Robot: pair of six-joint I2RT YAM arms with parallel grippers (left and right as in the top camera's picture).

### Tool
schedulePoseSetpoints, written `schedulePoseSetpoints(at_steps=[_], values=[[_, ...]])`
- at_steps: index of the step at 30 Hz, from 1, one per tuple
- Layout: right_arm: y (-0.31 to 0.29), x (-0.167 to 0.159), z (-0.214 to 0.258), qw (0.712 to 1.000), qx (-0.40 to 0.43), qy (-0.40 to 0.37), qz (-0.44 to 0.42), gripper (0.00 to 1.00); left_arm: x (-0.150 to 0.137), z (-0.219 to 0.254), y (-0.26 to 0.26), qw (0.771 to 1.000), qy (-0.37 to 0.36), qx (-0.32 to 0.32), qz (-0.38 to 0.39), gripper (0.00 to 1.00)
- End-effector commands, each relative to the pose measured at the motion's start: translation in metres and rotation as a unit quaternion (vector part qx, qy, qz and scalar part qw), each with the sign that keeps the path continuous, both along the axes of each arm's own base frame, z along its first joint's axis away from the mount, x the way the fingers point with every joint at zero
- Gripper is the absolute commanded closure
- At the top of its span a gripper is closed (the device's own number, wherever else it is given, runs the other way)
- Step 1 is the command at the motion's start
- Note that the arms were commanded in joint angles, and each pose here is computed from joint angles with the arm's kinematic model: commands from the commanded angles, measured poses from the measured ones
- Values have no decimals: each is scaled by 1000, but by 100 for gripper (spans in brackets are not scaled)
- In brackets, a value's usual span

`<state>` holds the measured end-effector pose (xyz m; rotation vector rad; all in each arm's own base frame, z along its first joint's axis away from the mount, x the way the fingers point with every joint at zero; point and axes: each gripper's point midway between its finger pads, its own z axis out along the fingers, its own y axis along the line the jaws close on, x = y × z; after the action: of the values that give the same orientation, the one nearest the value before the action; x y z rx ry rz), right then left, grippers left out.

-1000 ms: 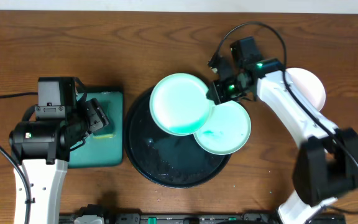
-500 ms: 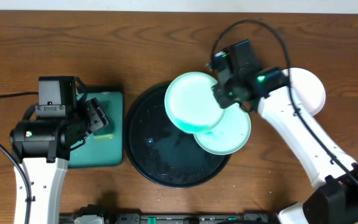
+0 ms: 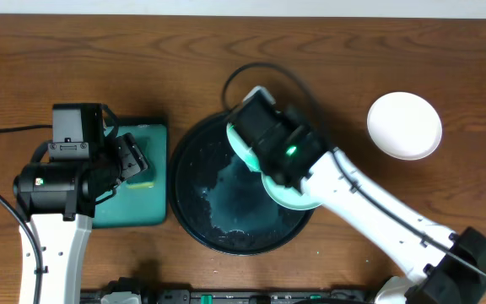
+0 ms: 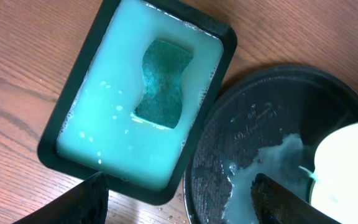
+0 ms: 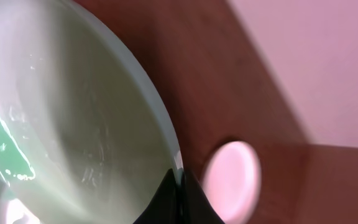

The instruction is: Clean dirty plates on tray and stack at the side

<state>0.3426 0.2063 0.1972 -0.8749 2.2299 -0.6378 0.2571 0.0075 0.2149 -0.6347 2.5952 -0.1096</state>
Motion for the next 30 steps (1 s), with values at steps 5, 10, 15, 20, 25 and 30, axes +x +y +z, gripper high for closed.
schedulePoseSetpoints(at_steps=[5,10,15,20,25,30], values=[[14,-25,63,979,-125,-162,3,99,-2,-5,-1,1000,10,-5,0,26],[26,-41,80,966,-154,-207,12,99,-2,-5,-1,1000,10,-4,0,26],[31,-48,86,960,-174,-218,25,99,-2,-5,-1,1000,10,-4,-1,26],[33,-50,86,960,-174,-219,28,99,-2,-5,-1,1000,10,-4,-1,26],[32,-50,87,958,-182,-219,29,99,-2,-5,-1,1000,10,-4,-1,25],[32,-50,87,958,-182,-219,29,99,-2,-5,-1,1000,10,-4,-1,26]])
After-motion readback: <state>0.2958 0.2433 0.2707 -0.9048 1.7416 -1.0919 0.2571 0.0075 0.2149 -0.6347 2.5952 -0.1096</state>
